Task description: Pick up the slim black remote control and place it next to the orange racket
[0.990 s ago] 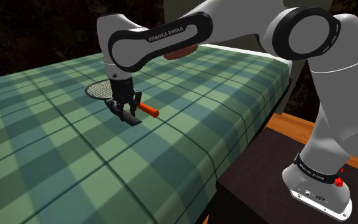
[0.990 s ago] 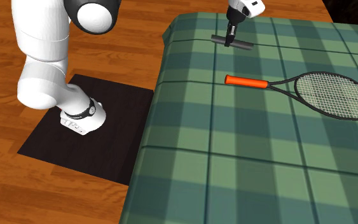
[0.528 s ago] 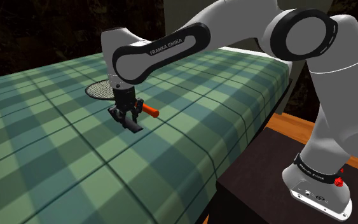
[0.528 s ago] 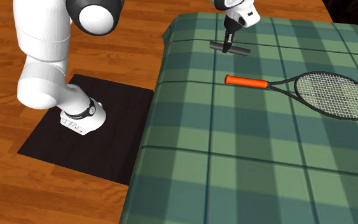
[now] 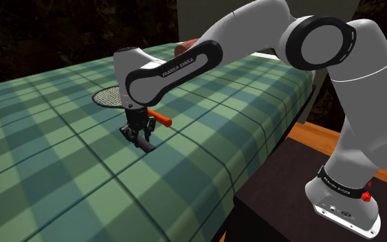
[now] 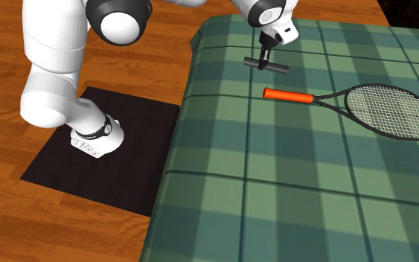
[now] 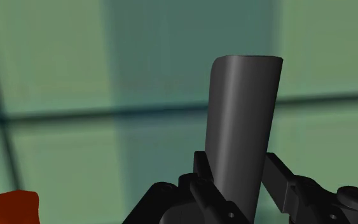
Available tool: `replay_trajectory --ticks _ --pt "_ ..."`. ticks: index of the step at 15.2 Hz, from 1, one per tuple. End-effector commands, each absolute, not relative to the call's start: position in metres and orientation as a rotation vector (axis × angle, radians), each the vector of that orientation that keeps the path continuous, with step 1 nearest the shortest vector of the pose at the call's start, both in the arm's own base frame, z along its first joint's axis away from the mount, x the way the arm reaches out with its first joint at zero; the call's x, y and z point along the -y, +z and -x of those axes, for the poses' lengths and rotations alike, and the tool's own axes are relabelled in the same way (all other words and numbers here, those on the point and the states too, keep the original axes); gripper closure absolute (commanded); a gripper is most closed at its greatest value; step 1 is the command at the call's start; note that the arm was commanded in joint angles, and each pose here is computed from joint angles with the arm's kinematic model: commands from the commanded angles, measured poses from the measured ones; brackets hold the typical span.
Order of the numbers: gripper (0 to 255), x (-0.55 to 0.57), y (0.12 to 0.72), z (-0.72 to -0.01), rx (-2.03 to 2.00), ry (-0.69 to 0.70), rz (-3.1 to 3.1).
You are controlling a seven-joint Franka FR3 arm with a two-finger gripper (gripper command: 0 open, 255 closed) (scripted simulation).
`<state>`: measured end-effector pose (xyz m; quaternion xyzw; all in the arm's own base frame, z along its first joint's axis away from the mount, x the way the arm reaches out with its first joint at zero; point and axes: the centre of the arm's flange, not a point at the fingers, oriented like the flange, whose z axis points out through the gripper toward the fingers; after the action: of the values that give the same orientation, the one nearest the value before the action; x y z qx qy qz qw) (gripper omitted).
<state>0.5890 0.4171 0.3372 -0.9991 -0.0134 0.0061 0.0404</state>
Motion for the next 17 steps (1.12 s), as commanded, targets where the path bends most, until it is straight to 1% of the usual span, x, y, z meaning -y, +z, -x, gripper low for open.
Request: replay_trajectory --ticks 1,8,9,14,17 --pt "255 -0.417 0.328 -0.589 0.041 0.018 3.06" --pt "255 -0.417 0.328 -0.589 0.041 0.018 3.06" --pt "0 -0.417 0.328 -0.589 0.041 0.018 3.06" --pt "0 -0.417 0.328 -0.589 0.041 0.018 3.06" --pt "0 -0.414 0.367 -0.59 0.041 0.018 3.06"
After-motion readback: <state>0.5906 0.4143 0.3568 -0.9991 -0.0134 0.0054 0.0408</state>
